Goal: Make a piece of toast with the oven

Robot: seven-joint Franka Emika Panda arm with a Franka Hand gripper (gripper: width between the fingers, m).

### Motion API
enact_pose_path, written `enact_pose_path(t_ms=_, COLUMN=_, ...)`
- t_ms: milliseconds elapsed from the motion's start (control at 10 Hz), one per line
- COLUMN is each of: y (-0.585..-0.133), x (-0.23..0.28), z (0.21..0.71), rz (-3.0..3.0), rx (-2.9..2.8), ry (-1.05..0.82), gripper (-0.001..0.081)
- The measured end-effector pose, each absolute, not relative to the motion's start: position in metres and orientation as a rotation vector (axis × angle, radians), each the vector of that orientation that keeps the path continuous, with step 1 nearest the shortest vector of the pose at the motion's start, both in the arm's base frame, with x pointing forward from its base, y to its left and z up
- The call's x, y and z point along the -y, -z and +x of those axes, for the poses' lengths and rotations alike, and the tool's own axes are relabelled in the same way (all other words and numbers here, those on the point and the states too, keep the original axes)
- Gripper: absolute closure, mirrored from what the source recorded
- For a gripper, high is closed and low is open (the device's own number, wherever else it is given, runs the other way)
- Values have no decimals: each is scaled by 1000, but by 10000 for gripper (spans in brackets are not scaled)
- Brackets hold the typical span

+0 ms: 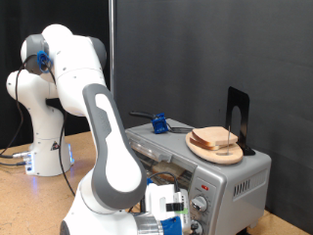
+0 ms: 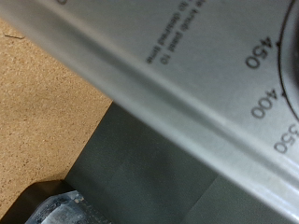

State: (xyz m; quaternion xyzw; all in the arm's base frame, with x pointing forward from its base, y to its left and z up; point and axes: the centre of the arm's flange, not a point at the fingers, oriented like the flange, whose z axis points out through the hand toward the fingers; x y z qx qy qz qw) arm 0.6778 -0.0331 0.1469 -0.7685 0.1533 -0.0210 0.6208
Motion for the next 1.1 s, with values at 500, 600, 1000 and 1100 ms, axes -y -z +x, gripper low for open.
enact_pose_path(t_ms=500, y=-134, x=56, z=677, rz=-1823, rx=-415, ry=100, gripper=315)
enact_pose_path(t_ms=600, y=-131, x=58, z=676, rz=-1817, rx=-416, ry=94, gripper=177)
enact_pose_path(t_ms=1000, y=-121, x=59, z=674, rz=-1712, rx=-358, ry=32, gripper=10)
enact_pose_path(t_ms=1100, y=-119, x=59, z=675, rz=-1701, rx=-350, ry=25, gripper=-1)
